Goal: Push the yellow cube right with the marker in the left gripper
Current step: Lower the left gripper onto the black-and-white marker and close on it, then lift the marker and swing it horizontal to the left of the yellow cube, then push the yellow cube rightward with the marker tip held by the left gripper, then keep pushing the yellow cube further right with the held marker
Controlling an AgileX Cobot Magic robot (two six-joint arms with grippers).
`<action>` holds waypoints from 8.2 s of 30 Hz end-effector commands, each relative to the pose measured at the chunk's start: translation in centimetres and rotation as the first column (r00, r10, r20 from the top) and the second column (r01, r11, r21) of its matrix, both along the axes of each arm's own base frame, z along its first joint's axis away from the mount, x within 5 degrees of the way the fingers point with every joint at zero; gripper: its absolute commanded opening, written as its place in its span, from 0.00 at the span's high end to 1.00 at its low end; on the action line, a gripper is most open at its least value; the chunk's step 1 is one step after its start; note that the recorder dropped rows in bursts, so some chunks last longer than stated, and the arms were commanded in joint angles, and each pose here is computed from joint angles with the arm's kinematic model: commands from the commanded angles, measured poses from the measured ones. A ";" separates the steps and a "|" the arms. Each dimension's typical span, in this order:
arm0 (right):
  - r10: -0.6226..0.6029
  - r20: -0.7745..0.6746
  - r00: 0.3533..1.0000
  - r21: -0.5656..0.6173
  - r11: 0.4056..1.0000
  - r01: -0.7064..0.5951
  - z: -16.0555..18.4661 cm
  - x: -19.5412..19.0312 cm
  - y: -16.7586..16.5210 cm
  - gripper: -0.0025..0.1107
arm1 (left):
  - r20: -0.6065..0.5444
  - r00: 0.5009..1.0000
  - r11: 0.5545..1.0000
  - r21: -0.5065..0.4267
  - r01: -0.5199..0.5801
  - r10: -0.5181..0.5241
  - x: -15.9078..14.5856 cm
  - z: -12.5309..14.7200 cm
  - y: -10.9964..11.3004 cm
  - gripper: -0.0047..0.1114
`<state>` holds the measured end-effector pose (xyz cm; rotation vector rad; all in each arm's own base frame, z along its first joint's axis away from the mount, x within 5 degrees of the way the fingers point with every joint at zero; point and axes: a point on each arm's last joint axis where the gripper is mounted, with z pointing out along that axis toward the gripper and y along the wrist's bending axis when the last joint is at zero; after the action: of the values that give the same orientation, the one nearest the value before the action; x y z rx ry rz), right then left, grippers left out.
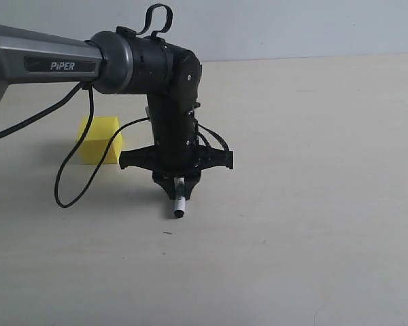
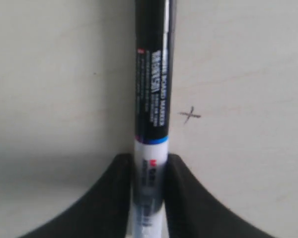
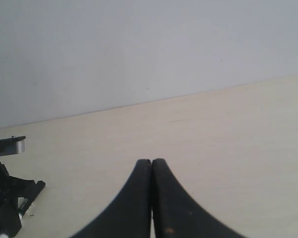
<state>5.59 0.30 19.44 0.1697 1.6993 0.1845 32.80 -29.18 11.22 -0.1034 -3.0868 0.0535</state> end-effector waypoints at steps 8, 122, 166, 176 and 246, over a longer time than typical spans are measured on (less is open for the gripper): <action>0.000 0.003 1.000 -0.008 1.000 0.000 -0.1 0.0 0.0 0.98 | -0.028 0.941 0.942 0.016 0.337 -0.336 -1.1 4.5 1.0 0.96; 0.000 0.003 1.000 -0.008 1.000 0.000 -0.1 0.0 0.0 0.98 | 0.083 -0.009 0.004 0.156 0.988 -0.996 9.0 1.7 24.3 0.96; 0.000 0.003 1.000 -0.008 1.000 0.000 -0.1 0.0 0.0 0.98 | 0.015 0.010 0.013 0.290 0.957 -1.000 7.7 1.7 14.6 0.96; 0.000 0.003 1.000 -0.008 1.000 0.000 -0.1 0.0 0.0 0.98 | 0.013 -0.075 -0.068 0.295 0.953 -0.997 6.4 1.7 11.2 0.96; 0.000 0.003 1.000 -0.008 1.000 0.000 -0.1 0.0 0.0 0.98 | 0.008 0.192 0.184 0.330 0.926 -0.981 9.3 3.3 16.9 0.96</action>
<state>5.59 0.30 19.44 0.1697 1.6993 0.1845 42.08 -12.24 14.19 -2.1544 -2.4326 -0.4432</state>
